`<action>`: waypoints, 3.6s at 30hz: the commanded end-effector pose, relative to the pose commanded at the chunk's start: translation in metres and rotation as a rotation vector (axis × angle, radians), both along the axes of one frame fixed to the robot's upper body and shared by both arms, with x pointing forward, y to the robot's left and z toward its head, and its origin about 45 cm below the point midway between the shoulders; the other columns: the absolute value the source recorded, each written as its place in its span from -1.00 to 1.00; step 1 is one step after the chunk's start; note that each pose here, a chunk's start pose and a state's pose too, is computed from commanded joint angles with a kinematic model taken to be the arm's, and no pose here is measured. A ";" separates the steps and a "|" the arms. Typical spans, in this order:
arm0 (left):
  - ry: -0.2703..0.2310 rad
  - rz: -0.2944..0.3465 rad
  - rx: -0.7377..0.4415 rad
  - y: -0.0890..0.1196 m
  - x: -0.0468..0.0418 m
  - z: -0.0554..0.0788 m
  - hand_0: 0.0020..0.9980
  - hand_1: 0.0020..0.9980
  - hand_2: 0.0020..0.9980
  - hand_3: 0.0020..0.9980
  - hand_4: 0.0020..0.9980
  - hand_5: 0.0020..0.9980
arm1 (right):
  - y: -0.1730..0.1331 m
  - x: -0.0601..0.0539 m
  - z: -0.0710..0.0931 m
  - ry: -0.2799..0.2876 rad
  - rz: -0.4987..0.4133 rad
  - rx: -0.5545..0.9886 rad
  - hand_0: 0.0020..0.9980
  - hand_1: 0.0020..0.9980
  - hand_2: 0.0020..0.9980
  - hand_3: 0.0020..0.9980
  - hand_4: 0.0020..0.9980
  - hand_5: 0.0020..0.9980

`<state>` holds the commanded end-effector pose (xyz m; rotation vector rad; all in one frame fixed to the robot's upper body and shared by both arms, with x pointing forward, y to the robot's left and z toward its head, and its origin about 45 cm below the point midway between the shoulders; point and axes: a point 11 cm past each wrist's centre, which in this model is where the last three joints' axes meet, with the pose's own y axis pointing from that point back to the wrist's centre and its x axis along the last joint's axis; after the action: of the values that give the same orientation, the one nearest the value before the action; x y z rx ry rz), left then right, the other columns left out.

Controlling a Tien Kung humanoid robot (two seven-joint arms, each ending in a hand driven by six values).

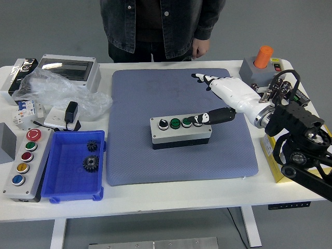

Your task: Pick up the button,place it on the desk,press the button,press the button

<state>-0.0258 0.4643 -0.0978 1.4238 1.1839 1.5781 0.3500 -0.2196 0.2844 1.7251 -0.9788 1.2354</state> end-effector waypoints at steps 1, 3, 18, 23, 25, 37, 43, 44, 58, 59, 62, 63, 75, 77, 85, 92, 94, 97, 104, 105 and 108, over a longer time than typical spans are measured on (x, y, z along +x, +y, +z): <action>-0.001 0.000 0.001 0.000 0.0003 0.000 0.39 0.47 0.34 0.34 0.35 -0.13 | -0.004 -0.002 0.002 -0.007 -0.015 -0.013 0.33 0.34 0.42 0.77 0.77 0.01; -0.003 0.000 0.002 0.001 0.0012 0.000 0.39 0.47 0.34 0.34 0.35 -0.13 | -0.008 -0.004 0.001 -0.009 -0.034 -0.048 0.33 0.34 0.42 0.77 0.77 0.01; -0.005 0.001 0.001 0.001 0.0025 0.000 0.39 0.47 0.34 0.34 0.34 -0.12 | -0.033 -0.012 -0.030 0.195 -0.123 -0.210 -0.21 -0.09 -0.33 0.65 -0.12 -0.71; -0.005 0.002 0.001 0.001 0.0023 0.000 0.39 0.47 0.34 0.34 0.34 -0.12 | -0.027 -0.014 -0.037 0.230 -0.101 -0.220 -0.19 -0.21 -0.44 0.70 -0.15 -0.98; -0.004 0.001 0.001 0.001 0.0022 0.000 0.39 0.47 0.34 0.34 0.34 -0.11 | -0.022 -0.015 -0.038 0.236 -0.086 -0.222 -0.21 -0.24 -0.48 0.78 -0.14 -1.00; -0.001 0.000 -0.001 0.000 0.0011 0.000 0.39 0.47 0.34 0.33 0.34 -0.10 | 0.011 -0.020 -0.046 0.258 0.001 -0.216 -0.24 -0.30 -0.49 0.78 -0.15 -1.00; 0.001 0.000 -0.001 0.000 0.0002 0.000 0.39 0.47 0.34 0.33 0.34 -0.10 | 0.020 -0.021 -0.049 0.265 0.023 -0.213 -0.27 -0.31 -0.49 0.79 -0.16 -1.00; 0.002 0.000 -0.001 0.000 0.0000 0.000 0.39 0.47 0.34 0.33 0.34 -0.10 | 0.020 -0.020 -0.050 0.267 0.022 -0.213 -0.27 -0.31 -0.49 0.79 -0.16 -1.00; -0.002 -0.003 0.000 0.000 0.0022 0.000 0.39 0.47 0.34 0.34 0.34 -0.10 | 0.014 -0.004 -0.057 0.271 -0.019 -0.216 -0.28 -0.33 -0.50 0.79 -0.15 -1.00; -0.002 -0.003 0.001 0.001 0.0021 0.000 0.39 0.47 0.34 0.34 0.34 -0.10 | 0.013 -0.004 -0.058 0.273 -0.019 -0.218 -0.28 -0.33 -0.50 0.79 -0.15 -1.00; -0.003 -0.002 0.002 0.001 0.0025 0.000 0.39 0.47 0.34 0.33 0.34 -0.10 | 0.012 -0.004 -0.061 0.278 -0.020 -0.222 -0.31 -0.34 -0.50 0.79 -0.16 -1.00; -0.004 -0.002 0.002 0.001 0.0027 0.000 0.39 0.47 0.34 0.33 0.34 -0.10 | 0.012 -0.004 -0.062 0.278 -0.021 -0.225 -0.31 -0.34 -0.50 0.79 -0.16 -1.00; -0.006 -0.002 0.003 0.001 0.0031 0.000 0.39 0.47 0.34 0.34 0.34 -0.10 | 0.015 -0.008 -0.070 0.294 -0.007 -0.244 -0.32 -0.35 -0.50 0.77 -0.16 -1.00; -0.006 -0.002 0.003 0.001 0.0028 0.000 0.39 0.47 0.34 0.34 0.34 -0.10 | 0.016 -0.010 -0.072 0.299 -0.002 -0.250 -0.32 -0.35 -0.50 0.77 -0.16 -1.00; -0.007 -0.003 0.003 0.001 0.0031 0.000 0.39 0.47 0.34 0.34 0.34 -0.10 | 0.019 -0.014 -0.074 0.305 0.015 -0.260 -0.33 -0.35 -0.51 0.73 -0.16 -1.00; -0.005 -0.003 0.003 0.000 0.0019 0.000 0.39 0.47 0.34 0.34 0.34 -0.10 | 0.019 -0.018 -0.081 0.328 0.025 -0.278 -0.33 -0.35 -0.51 0.72 -0.16 -1.00; -0.005 -0.003 0.003 0.001 0.0019 0.000 0.39 0.47 0.34 0.34 0.34 -0.10 | 0.019 -0.018 -0.082 0.329 0.025 -0.279 -0.33 -0.35 -0.51 0.72 -0.16 -1.00; -0.006 -0.004 0.004 0.001 0.0022 0.000 0.39 0.48 0.34 0.34 0.34 -0.10 | 0.019 -0.016 -0.078 0.313 0.023 -0.264 -0.34 -0.35 -0.51 0.69 -0.16 -1.00; -0.002 -0.005 0.003 0.000 0.0008 0.000 0.39 0.48 0.34 0.34 0.34 -0.10 | 0.016 -0.004 -0.046 0.222 0.007 -0.168 -0.34 -0.35 -0.51 0.68 -0.16 -1.00; -0.002 -0.006 0.003 0.000 0.0011 0.000 0.39 0.48 0.34 0.34 0.34 -0.10 | 0.015 -0.002 -0.042 0.212 0.004 -0.155 -0.34 -0.35 -0.51 0.68 -0.16 -1.00; -0.003 -0.006 0.002 0.000 0.0014 0.000 0.39 0.48 0.34 0.34 0.34 -0.10 | 0.012 0.001 -0.031 0.190 -0.006 -0.119 -0.34 -0.35 -0.51 0.68 -0.16 -1.00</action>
<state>-0.0244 0.4645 -0.0977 1.4251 1.1754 1.5769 0.3510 -0.2077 0.2535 1.7091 -0.7833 1.0810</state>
